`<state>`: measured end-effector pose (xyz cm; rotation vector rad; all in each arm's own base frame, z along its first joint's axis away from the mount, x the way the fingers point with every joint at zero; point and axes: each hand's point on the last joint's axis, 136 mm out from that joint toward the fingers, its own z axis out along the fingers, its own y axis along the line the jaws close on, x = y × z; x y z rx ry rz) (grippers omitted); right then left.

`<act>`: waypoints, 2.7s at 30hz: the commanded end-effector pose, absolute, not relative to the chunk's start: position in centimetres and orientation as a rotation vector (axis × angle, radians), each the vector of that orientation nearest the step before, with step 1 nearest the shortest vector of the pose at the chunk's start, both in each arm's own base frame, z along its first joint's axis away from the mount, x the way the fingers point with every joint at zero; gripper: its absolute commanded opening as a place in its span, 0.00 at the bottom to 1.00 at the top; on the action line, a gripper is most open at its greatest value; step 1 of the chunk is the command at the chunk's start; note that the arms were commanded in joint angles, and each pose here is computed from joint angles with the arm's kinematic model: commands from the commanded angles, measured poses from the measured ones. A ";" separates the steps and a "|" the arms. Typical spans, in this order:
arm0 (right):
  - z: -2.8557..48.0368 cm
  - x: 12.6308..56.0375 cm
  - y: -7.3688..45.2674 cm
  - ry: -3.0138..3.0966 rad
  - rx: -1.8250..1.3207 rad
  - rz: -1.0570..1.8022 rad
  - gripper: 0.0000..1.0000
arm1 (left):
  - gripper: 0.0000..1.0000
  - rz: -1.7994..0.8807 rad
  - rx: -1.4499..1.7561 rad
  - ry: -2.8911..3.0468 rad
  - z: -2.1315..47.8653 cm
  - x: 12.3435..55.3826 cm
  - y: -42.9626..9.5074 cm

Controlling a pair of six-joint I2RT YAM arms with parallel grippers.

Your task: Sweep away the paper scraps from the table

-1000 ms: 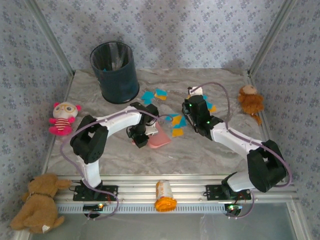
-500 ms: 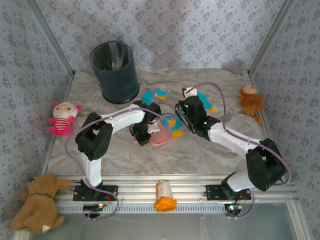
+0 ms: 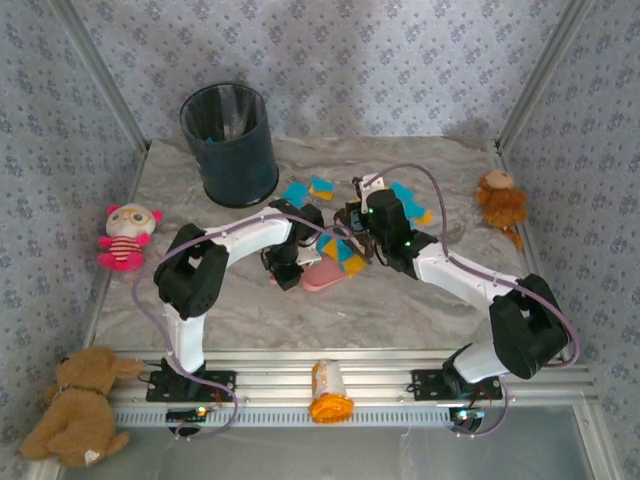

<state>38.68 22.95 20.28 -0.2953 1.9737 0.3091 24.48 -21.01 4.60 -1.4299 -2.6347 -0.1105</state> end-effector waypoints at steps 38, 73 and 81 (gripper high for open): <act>22.2 35.1 16.5 1.970 0.057 0.068 0.00 | 0.00 -0.051 -1.442 -2.562 5.8 20.7 -20.4; 19.5 34.1 24.3 2.014 0.062 0.360 0.00 | 0.00 -0.053 -1.422 -2.561 4.9 21.0 -20.9; 20.0 34.4 24.8 2.009 0.079 0.457 0.00 | 0.00 -0.052 -1.432 -2.573 4.8 21.2 -21.1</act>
